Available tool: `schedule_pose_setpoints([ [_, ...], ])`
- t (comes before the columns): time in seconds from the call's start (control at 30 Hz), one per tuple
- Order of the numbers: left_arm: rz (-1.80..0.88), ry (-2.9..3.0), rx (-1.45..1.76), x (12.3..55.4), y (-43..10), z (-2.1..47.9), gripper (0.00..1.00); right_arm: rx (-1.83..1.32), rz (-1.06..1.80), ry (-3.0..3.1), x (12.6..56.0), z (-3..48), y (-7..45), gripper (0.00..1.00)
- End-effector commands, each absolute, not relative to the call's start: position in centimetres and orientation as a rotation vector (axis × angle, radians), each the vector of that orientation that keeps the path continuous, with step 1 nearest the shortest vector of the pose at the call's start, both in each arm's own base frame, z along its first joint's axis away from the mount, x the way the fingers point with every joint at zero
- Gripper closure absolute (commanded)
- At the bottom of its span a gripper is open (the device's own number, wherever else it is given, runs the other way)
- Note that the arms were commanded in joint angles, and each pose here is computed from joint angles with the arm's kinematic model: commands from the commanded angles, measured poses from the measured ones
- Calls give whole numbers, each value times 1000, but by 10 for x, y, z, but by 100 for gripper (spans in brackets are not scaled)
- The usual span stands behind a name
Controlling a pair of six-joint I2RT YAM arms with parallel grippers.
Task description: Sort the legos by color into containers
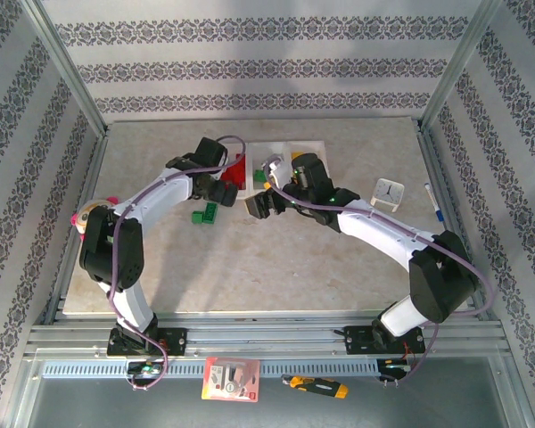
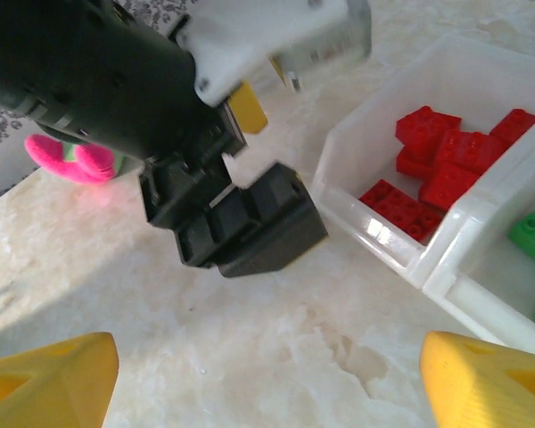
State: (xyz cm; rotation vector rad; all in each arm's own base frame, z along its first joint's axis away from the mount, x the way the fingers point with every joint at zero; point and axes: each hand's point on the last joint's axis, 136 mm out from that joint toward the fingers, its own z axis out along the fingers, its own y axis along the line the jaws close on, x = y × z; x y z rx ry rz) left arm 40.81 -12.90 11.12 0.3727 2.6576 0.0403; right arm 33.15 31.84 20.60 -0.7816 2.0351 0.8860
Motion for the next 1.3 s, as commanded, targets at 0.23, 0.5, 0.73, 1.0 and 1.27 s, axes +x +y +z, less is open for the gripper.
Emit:
schedule_pose_setpoints([
  [0.23,85,2692,394,413,-121,72,10,-803,900,2012,329,204,321,12],
  [0.5,88,2735,341,411,-116,46,19,-791,895,2025,331,200,319,12],
  [0.73,86,2772,308,409,-113,30,32,-786,895,2029,333,200,318,12],
  [1.0,96,2775,288,403,-110,32,63,-774,900,2035,335,200,318,12],
  [1.27,80,2698,197,400,-107,81,68,-762,883,2017,335,208,315,12],
])
